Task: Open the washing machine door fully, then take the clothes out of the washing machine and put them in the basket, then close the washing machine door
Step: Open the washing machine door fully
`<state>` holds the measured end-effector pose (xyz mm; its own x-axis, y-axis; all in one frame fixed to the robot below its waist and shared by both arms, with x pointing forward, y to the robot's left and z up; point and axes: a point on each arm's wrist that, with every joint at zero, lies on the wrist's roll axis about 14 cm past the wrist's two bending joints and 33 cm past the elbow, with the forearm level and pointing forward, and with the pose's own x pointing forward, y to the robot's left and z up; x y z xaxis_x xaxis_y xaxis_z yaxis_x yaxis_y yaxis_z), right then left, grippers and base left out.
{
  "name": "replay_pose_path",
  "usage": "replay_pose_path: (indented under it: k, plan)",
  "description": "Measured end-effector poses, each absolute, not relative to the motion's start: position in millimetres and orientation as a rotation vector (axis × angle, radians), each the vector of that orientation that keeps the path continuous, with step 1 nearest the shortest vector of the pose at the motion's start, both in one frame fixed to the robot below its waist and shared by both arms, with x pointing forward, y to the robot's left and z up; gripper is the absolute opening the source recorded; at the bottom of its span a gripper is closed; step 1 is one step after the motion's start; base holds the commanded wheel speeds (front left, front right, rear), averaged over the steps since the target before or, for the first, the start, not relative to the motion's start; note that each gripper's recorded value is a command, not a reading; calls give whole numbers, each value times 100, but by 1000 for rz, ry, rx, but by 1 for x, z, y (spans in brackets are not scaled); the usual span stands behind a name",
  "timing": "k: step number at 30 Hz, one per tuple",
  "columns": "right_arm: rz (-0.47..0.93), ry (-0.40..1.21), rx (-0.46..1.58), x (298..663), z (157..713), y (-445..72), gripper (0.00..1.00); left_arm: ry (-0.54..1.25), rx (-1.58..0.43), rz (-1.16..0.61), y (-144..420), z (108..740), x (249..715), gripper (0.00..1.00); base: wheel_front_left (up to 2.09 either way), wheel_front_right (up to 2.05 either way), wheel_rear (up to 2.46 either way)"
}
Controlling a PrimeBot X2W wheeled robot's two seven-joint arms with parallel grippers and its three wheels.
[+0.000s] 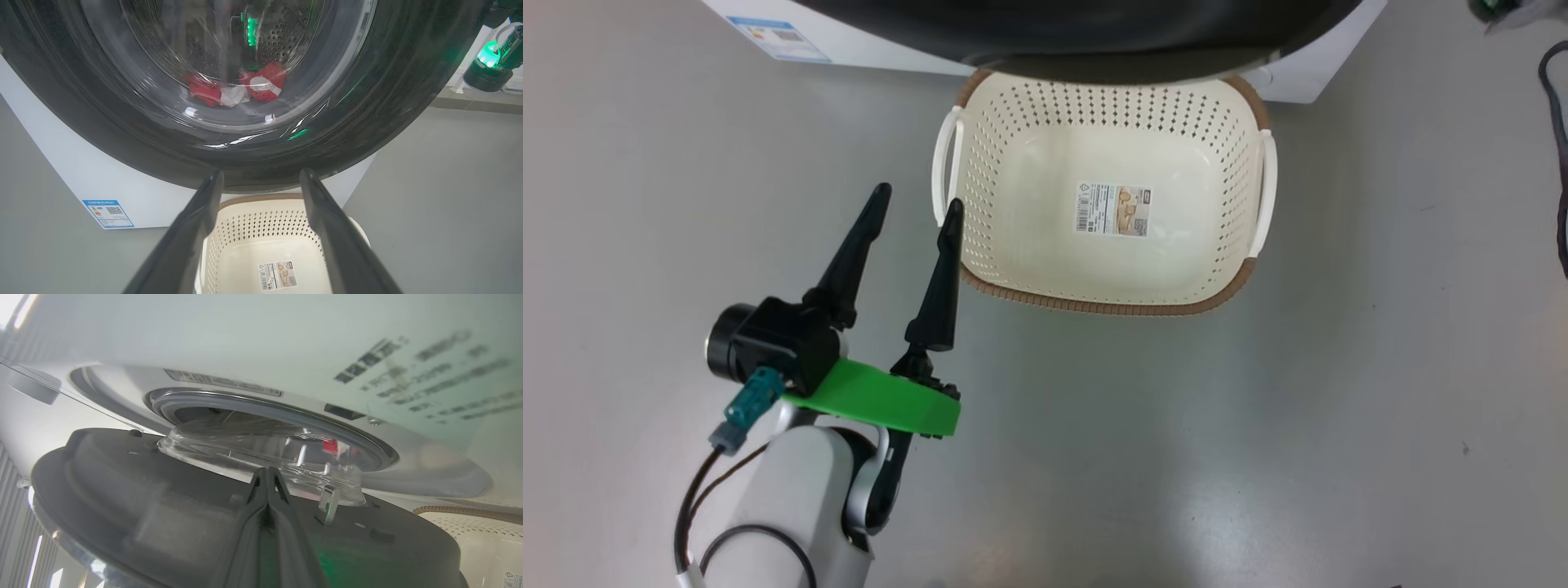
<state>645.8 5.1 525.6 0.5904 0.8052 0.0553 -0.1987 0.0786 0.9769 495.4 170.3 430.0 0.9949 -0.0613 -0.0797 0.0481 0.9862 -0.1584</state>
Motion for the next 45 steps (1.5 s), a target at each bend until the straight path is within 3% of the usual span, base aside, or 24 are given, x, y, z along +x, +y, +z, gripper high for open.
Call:
replay_pose_path:
  k: [28,29,30,31,41,45]
  plan:
    - [894,703,1220,579,532,25,0,23,-159,-44,172,461,485,100,0,0,0]
    - [883,698,1227,579,531,23,8,24,-160,-44,172,461,485,100,0,0,0]
    - [867,688,1231,581,529,21,82,24,-160,-44,171,461,485,100,0,0,0]
    - [849,676,1236,582,528,18,100,24,-161,-46,171,460,485,100,0,0,0]
    - [632,425,1281,602,531,-32,100,16,-173,-70,161,462,489,100,0,0,0]
    - [546,323,1203,598,528,-54,100,15,-179,-84,155,462,492,100,0,0,0]
